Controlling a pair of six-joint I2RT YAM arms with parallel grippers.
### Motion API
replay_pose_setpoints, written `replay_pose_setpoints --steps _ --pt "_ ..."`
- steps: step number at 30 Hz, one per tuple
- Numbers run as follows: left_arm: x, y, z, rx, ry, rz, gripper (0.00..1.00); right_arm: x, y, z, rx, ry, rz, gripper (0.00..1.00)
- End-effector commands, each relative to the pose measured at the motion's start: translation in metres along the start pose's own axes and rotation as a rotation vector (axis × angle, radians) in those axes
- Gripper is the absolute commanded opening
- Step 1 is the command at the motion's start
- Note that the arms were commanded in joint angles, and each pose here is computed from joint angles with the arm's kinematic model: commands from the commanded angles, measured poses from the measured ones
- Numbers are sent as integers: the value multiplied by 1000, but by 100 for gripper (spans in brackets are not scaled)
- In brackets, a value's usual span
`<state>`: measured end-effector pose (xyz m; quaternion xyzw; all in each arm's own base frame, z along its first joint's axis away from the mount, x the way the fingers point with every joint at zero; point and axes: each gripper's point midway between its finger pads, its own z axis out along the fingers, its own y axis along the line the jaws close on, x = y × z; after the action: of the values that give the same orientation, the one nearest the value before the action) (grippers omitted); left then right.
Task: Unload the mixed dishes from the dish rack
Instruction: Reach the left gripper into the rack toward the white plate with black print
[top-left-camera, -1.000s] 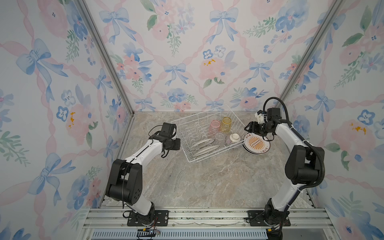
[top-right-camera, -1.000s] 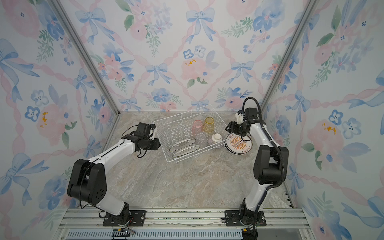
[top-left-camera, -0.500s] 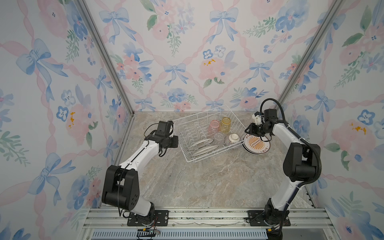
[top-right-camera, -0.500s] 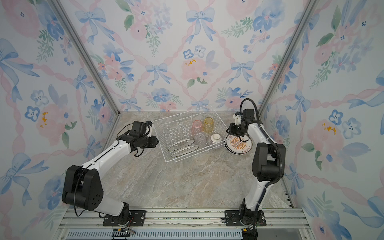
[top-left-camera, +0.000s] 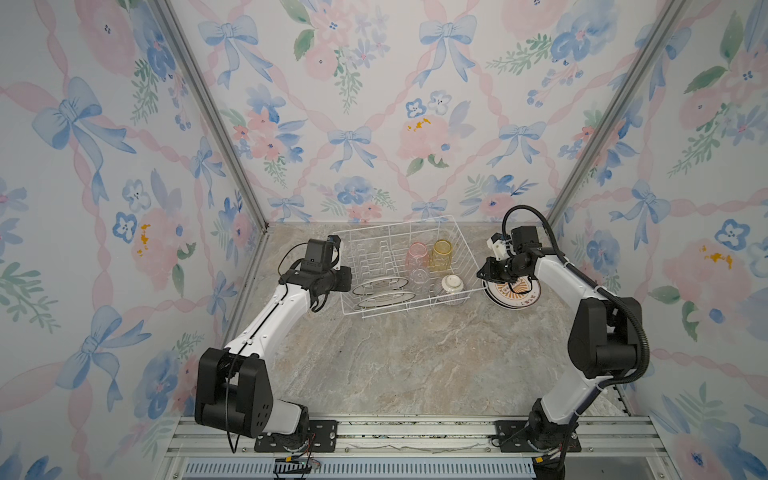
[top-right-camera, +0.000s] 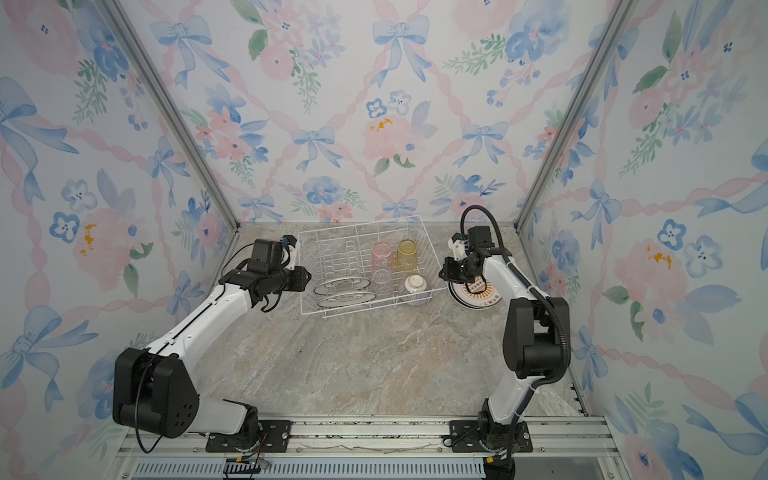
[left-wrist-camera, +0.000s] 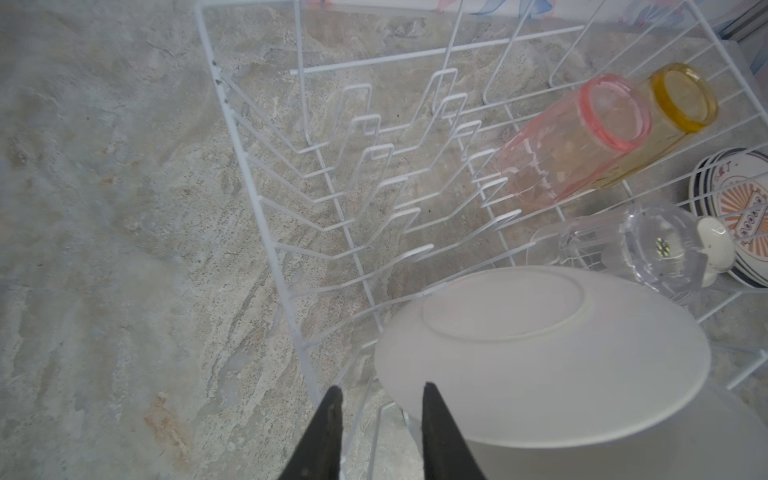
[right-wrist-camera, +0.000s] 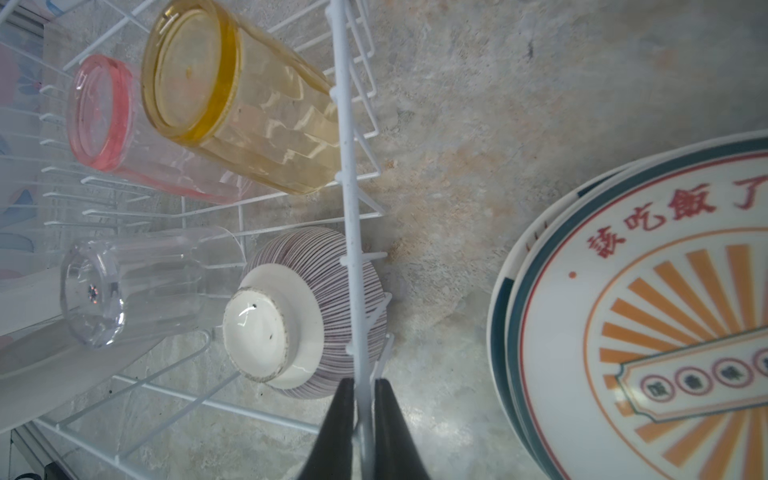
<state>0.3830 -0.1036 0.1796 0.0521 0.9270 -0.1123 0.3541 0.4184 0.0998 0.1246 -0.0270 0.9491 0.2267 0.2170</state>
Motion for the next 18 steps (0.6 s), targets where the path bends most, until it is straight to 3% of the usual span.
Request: replay_pose_setpoints --steps 1,4,5,10,12,18 --pt "-9 -11 -17 26 -25 74 30 19 19 -10 -20 31 3 14" --pt "-5 -29 -19 35 -18 179 30 26 20 -13 3 40 -1 19" --pt "-3 -34 -19 23 -12 225 31 26 17 -14 16 41 -2 31" --pt "-2 -59 -24 -5 -19 408 35 14 17 -34 66 -17 -31 59" --pt "-5 -65 -31 -5 -40 454 43 9 16 -41 81 -40 -36 62" --pt "-2 -71 -36 -47 -44 612 44 2 15 -53 80 -82 -39 62"
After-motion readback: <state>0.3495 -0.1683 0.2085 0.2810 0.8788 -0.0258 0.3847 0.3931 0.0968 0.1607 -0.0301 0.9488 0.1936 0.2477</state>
